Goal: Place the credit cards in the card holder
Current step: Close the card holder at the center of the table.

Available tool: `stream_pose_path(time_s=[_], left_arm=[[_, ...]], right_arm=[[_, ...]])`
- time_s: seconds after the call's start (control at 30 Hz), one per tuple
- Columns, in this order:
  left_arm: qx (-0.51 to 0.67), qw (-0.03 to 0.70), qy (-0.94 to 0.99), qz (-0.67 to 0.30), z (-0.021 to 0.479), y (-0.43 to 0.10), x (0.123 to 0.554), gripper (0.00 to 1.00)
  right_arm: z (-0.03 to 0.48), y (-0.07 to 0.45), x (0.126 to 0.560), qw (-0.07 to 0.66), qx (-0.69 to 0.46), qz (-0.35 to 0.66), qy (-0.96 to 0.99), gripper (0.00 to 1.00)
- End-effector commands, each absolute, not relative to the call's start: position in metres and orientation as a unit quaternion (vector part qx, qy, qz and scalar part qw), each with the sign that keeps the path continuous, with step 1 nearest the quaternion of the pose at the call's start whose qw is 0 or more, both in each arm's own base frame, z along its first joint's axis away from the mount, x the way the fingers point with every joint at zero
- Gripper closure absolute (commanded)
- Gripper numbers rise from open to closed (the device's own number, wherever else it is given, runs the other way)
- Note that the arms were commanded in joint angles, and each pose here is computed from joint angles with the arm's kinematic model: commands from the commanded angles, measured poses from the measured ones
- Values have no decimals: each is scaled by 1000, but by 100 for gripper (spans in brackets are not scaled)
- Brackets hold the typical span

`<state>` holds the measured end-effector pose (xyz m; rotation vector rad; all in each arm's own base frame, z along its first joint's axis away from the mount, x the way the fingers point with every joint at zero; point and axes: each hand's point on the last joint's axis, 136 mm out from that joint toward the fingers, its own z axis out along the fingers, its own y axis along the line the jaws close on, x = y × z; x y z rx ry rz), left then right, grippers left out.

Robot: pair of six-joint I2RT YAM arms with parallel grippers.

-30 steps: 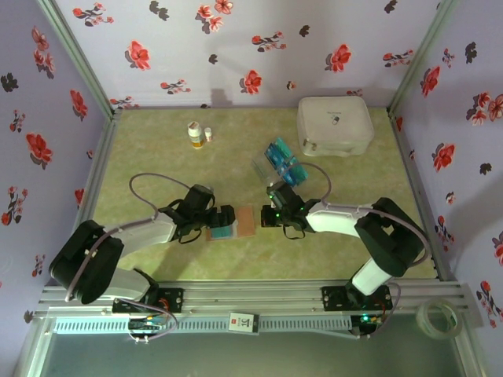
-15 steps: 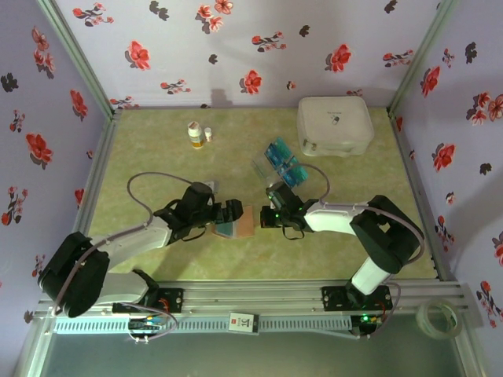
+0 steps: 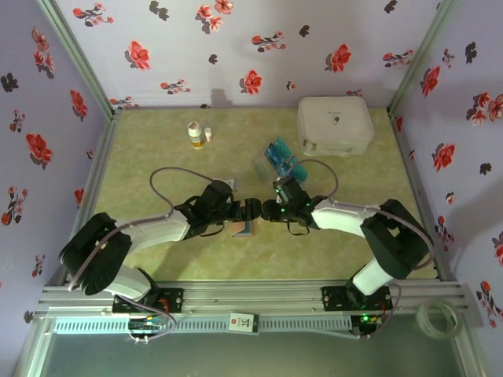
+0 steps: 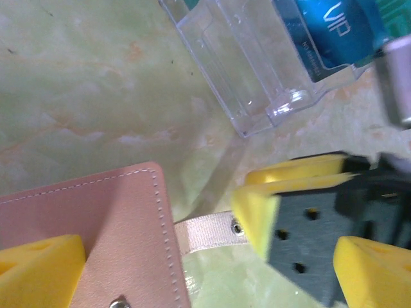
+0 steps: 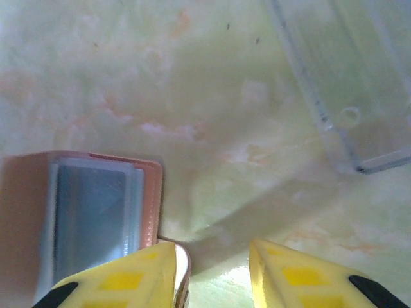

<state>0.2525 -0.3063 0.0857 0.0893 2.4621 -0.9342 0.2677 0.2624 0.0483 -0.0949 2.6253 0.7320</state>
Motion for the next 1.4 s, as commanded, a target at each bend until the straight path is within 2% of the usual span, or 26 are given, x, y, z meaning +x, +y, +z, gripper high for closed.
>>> stream_pose_path(time_s=[0.0,0.2,0.5,0.93,1.37], left_arm=[[34,251,897,-363,89,-324,255,0],[36,243,907,-342,69,-328,252,0],[0,245,930,-275,31,-301,243,0],[9,283,914,-290,91,-304,269,0],[-31,308,904,-294,113,-269,286,0]], right_arm=[[52,243,262,208,-32,244,947,65],[54,226,253,212,-16,243,947,65],[60,232,246,215,-5,288,933,67],[96,285,233,230,-53,372,898,85],[129,336,213,250,-120,413,868,93]])
